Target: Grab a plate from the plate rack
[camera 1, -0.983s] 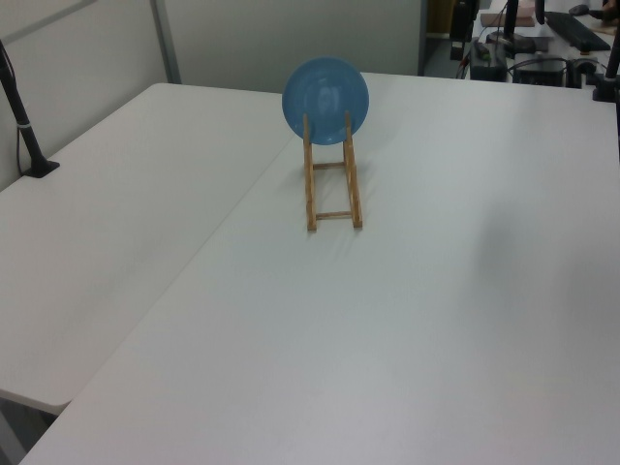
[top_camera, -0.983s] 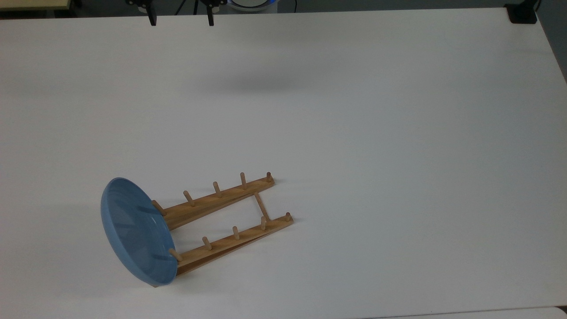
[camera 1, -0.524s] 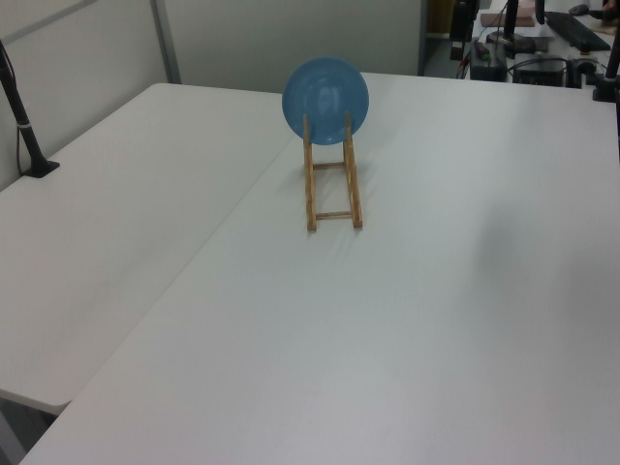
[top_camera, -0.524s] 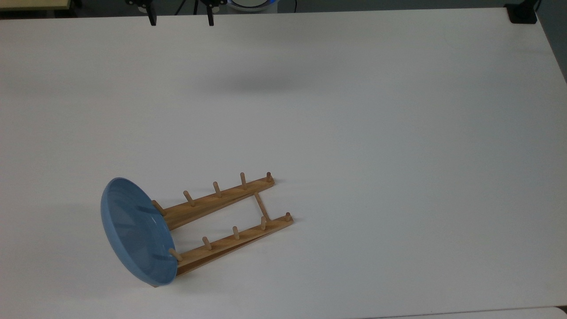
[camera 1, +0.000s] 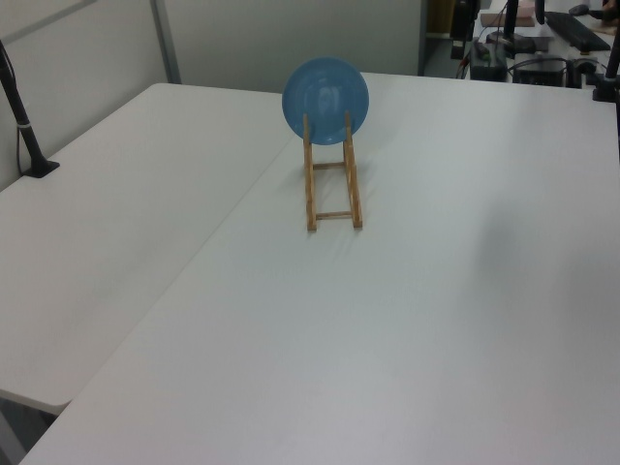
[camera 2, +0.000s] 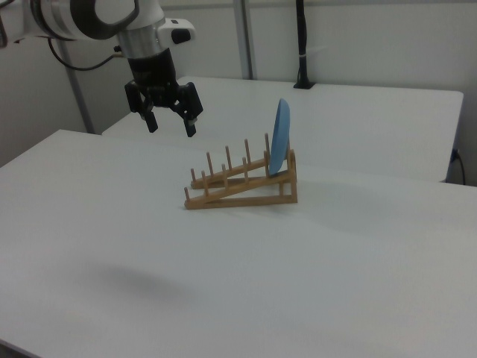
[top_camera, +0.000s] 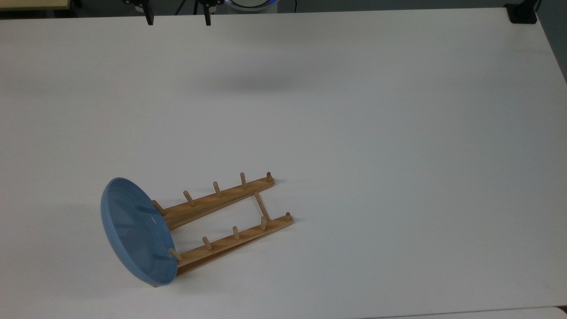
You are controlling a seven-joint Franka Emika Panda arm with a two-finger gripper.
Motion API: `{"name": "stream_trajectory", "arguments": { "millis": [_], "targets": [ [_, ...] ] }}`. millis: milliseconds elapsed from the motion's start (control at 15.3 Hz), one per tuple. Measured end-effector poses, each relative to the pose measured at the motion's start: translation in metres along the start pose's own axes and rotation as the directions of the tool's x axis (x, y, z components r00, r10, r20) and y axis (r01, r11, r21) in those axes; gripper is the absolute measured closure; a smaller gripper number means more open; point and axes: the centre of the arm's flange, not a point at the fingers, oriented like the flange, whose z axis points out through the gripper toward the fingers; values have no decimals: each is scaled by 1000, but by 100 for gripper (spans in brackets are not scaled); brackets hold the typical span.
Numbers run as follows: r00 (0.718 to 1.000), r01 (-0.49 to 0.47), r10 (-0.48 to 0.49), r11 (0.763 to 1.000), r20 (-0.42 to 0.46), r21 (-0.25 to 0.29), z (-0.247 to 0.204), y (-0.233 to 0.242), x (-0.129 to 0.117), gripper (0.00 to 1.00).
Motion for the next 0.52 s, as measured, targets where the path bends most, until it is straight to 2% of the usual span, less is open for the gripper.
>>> {"name": "stream_trajectory", "arguments": {
  "millis": [524],
  "targets": [
    [1000,-2,2,1000,-6,-1,-4,1,-2,0]
  ]
}}
